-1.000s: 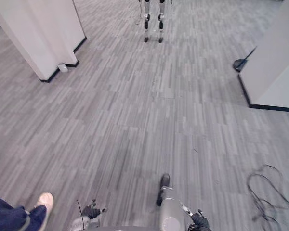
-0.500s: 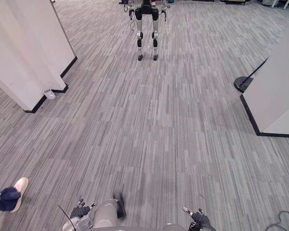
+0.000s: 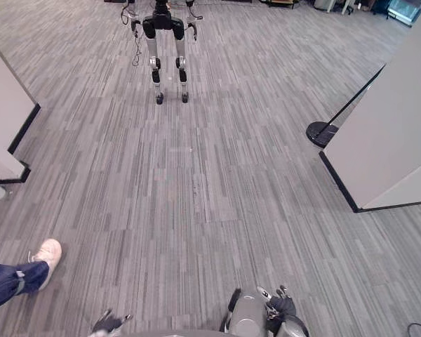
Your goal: Organize washtable
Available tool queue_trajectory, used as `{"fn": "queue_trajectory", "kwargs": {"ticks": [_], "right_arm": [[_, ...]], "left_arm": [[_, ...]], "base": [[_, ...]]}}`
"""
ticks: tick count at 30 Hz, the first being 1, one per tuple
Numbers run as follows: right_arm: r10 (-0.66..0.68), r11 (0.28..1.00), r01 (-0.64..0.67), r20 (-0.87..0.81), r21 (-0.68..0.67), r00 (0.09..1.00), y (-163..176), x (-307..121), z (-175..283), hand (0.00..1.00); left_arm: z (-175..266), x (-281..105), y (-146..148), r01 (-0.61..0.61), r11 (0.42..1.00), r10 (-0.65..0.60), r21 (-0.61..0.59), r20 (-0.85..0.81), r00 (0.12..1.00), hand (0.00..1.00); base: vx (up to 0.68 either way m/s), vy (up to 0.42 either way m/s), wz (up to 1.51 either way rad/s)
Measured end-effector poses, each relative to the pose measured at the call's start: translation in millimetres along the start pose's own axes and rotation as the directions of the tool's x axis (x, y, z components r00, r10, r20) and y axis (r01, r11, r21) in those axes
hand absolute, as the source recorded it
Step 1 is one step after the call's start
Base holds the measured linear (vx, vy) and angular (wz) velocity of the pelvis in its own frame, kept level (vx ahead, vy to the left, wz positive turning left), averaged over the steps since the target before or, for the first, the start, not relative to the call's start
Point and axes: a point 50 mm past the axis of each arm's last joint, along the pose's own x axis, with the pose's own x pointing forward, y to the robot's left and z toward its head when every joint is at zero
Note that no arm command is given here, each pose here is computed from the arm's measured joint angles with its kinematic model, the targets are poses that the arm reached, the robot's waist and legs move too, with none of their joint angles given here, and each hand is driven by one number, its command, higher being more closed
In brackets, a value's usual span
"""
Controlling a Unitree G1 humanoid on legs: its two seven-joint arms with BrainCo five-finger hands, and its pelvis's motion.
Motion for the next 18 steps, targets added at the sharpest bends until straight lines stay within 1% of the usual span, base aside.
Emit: {"fn": "queue_trajectory", "kwargs": {"ticks": [2,3,4,5,7,9,10,12,13,16,17,18], "right_arm": [[-0.027,1.0,0.027,-0.077,0.005,0.997,-9,-6,-20,0.0],[-0.031,0.999,0.032,-0.096,0.011,0.995,-10,-7,-25,0.0],[-0.044,0.999,0.048,-0.152,0.024,0.987,-14,-13,-41,0.0],[-0.05,0.998,0.054,-0.154,0.025,0.987,-17,-12,-40,0.0],[-0.074,0.997,0.078,-0.152,0.021,0.986,-26,-13,-39,0.0],[-0.103,0.995,0.104,-0.145,-0.002,0.984,-39,-13,-34,0.0],[-0.103,0.995,0.103,-0.138,-0.006,0.985,-39,-11,-30,0.0],[-0.096,0.995,0.096,-0.123,-0.004,0.988,-34,-8,-24,0.0],[-0.08,0.997,0.078,-0.117,-0.02,0.99,-28,-5,-20,0.0],[-0.017,0.996,0.01,-0.073,-0.089,0.997,-7,2,-4,0.0],[0.023,0.993,-0.027,-0.04,-0.114,0.999,6,6,8,0.0],[0.041,0.991,-0.044,-0.027,-0.13,0.999,12,7,12,0.0]], "left_arm": [[15,3,-19,0.048,0.998,-0.049,0.03,0.049,0.998,0.0],[17,3,-20,0.051,0.998,-0.053,0.04,0.055,0.997,0.0],[11,2,-20,0.051,0.998,-0.053,0.045,0.041,0.998,0.0],[0,-1,-20,0.048,0.998,-0.048,0.044,0.007,0.999,0.0],[-7,-3,-19,0.049,0.998,-0.049,0.049,-0.01,0.999,0.0],[-18,-6,-21,0.043,0.999,-0.042,0.018,-0.048,0.998,0.0],[-28,-8,-18,0.034,0.999,-0.033,0.002,-0.083,0.996,0.0],[-22,-6,-16,0.026,0.999,-0.029,-0.038,-0.064,0.998,0.0],[-17,-5,-9,0.012,0.999,-0.014,-0.048,-0.043,0.999,0.0],[-1,-3,0,-0.002,0.999,0.004,-0.051,0.03,1.0,0.0],[5,-3,-1,0.004,0.999,-0.002,-0.042,0.056,0.998,0.0],[7,-3,-2,0.009,0.999,-0.006,-0.037,0.068,0.998,0.0]], "base": [[0.59,-0.076,0.89],[0.74,-0.204,0.73],[0.81,-0.297,0.11],[0.82,-0.363,-0.1],[0.54,-0.312,-0.25],[0.64,-0.272,-0.56],[0.81,-0.186,-0.63],[0.76,-0.177,-0.48],[0.64,-0.162,-0.51],[0.59,-0.106,-0.67],[0.62,-0.032,-0.89],[0.68,0.031,-0.8]]}}
